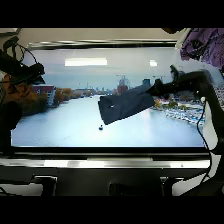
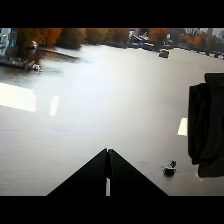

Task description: Fold the clothes and pants, and hang the long-sleeved shirts on hangers.

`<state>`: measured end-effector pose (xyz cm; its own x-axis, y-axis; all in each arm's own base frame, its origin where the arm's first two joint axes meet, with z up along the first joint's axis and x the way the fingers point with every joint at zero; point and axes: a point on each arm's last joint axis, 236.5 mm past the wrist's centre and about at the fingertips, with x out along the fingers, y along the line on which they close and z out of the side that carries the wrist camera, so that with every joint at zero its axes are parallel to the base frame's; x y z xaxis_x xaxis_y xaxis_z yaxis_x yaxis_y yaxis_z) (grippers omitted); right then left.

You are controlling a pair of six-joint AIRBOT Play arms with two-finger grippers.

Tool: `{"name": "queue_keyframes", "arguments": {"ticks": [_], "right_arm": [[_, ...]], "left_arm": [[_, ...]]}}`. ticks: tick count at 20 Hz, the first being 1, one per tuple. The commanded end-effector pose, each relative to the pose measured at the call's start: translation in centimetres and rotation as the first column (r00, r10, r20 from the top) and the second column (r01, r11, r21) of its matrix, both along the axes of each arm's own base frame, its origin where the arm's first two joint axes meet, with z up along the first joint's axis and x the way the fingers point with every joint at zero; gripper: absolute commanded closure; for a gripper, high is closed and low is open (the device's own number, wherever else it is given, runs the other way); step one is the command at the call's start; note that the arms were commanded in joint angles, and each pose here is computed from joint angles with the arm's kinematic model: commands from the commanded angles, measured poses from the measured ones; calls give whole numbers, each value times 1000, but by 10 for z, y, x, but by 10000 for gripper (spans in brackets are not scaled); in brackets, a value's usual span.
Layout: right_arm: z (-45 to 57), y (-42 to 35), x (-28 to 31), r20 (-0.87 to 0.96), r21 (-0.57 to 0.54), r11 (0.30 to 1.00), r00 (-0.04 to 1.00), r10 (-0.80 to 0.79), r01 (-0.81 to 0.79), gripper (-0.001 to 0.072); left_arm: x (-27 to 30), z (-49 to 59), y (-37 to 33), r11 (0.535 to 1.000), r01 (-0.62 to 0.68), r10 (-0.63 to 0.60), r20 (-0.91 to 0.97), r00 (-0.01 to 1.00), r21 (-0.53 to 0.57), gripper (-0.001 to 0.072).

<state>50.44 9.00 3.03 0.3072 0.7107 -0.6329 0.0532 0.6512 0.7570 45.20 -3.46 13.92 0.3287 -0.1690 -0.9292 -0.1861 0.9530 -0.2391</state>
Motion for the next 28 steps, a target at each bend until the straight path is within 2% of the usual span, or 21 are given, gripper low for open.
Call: {"name": "queue_keyframes", "arguments": {"ticks": [1, 6, 10, 13, 16, 20, 25, 28], "right_arm": [[63, -42, 32, 73, -31, 987, 986, -153, 156, 681], [127, -135, 53, 177, -71, 909, 902, -393, 410, 682], [159, -231, 46, 249, -77, 758, 749, -614, 647, 682], [155, -309, 14, 276, -202, 612, 644, -714, 765, 681], [125, -368, -36, 224, -383, 493, 596, -771, 781, 683], [75, -418, -114, 96, -605, 382, 540, -836, 699, 682], [37, -435, -194, -6, -696, 322, 443, -896, 642, 681], [14, -428, -235, -67, -717, 315, 388, -919, 622, 681]], "left_arm": [[0, 0, -1, 1000, 3, -3, -1, 1000, 0, 691], [0, -1, -1, 1000, 2, -2, -2, 1000, 0, 690], [-3, -1, -1, 1000, 4, -4, -13, 1000, 1, 691], [-5, -2, -1, 1000, 6, -6, -24, 1000, 2, 691], [-6, -2, -1, 1000, 7, -7, -29, 1000, 2, 691], [-7, -3, -1, 1000, 7, -7, -30, 1000, 2, 691], [-7, -3, -1, 1000, 8, -7, -30, 1000, 2, 691], [-7, -3, -1, 1000, 7, -7, -30, 1000, 2, 691]]}}
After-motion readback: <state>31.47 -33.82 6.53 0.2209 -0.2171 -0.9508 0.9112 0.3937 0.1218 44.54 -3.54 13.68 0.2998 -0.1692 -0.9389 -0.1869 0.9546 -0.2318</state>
